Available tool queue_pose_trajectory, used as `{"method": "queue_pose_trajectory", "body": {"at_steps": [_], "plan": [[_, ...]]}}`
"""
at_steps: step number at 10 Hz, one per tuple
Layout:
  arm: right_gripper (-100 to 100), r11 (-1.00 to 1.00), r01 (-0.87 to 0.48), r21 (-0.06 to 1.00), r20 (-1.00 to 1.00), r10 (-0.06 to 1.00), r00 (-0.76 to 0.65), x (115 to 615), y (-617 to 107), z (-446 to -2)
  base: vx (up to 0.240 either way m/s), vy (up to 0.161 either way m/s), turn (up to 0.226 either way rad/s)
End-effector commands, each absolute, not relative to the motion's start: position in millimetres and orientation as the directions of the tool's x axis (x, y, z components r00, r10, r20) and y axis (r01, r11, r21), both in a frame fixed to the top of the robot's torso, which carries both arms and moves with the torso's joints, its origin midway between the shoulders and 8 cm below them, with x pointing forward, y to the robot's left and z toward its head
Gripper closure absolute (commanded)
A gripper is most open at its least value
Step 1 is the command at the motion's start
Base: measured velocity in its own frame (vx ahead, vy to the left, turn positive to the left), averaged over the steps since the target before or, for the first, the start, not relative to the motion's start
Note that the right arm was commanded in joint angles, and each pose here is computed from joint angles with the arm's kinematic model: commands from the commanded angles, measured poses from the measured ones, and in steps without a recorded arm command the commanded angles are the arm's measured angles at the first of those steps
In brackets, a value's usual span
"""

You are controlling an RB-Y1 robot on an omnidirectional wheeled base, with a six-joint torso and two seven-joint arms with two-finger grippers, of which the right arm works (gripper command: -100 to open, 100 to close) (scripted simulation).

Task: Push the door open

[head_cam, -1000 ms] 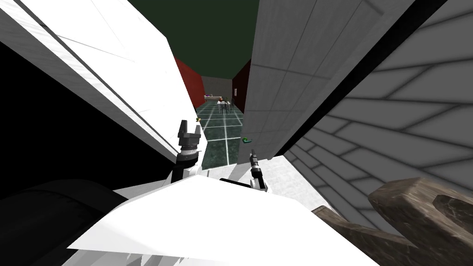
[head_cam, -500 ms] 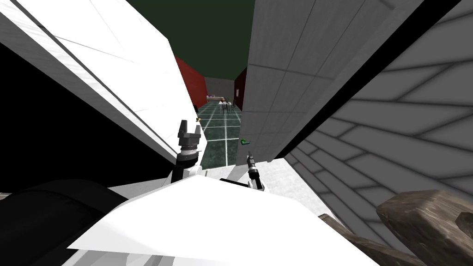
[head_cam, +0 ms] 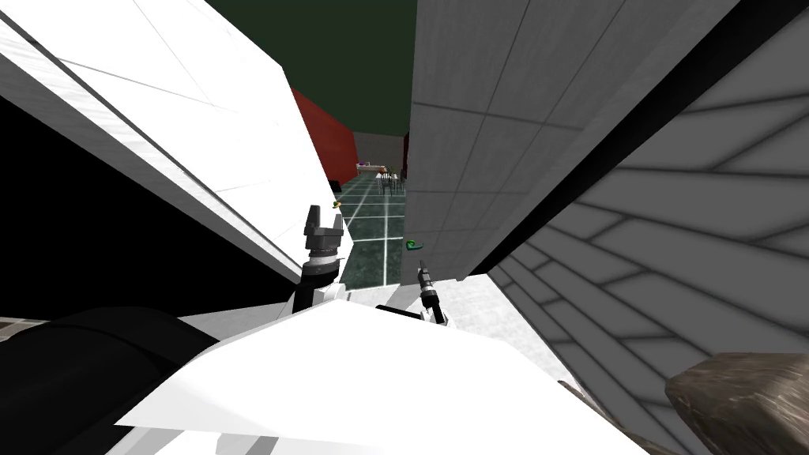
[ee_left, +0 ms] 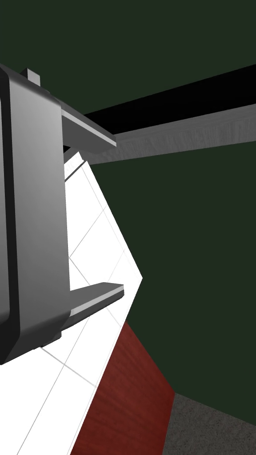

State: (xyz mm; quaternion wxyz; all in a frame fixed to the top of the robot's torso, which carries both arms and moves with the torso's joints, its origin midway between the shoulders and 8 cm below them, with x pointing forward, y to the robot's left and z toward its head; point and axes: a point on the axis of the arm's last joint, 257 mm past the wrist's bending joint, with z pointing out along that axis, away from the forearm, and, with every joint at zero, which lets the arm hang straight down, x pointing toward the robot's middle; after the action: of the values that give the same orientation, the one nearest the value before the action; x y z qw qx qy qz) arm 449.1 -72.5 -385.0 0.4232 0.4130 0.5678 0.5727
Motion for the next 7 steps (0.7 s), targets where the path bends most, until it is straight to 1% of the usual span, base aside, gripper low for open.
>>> {"method": "queue_pose_trajectory", "body": {"at_steps": [1,2,3,5,7], "plan": [[-100,0.001,-0.005,1.000,-0.002,0.951,-0.310,447,-66,-390,0.051,-0.074,0.028],[-100,0.002,-0.008,1.000,-0.004,0.952,-0.306,448,-69,-389,0.020,-0.032,0.010],[-100,0.030,-0.008,1.000,-0.031,0.953,-0.302,448,-84,-393,0.073,0.018,0.024],[-100,0.053,-0.008,0.999,-0.053,0.954,-0.296,450,-98,-396,0.153,0.071,0.025],[-100,0.058,-0.007,0.998,-0.057,0.955,-0.291,451,-104,-397,0.211,0.052,0.027]]}}
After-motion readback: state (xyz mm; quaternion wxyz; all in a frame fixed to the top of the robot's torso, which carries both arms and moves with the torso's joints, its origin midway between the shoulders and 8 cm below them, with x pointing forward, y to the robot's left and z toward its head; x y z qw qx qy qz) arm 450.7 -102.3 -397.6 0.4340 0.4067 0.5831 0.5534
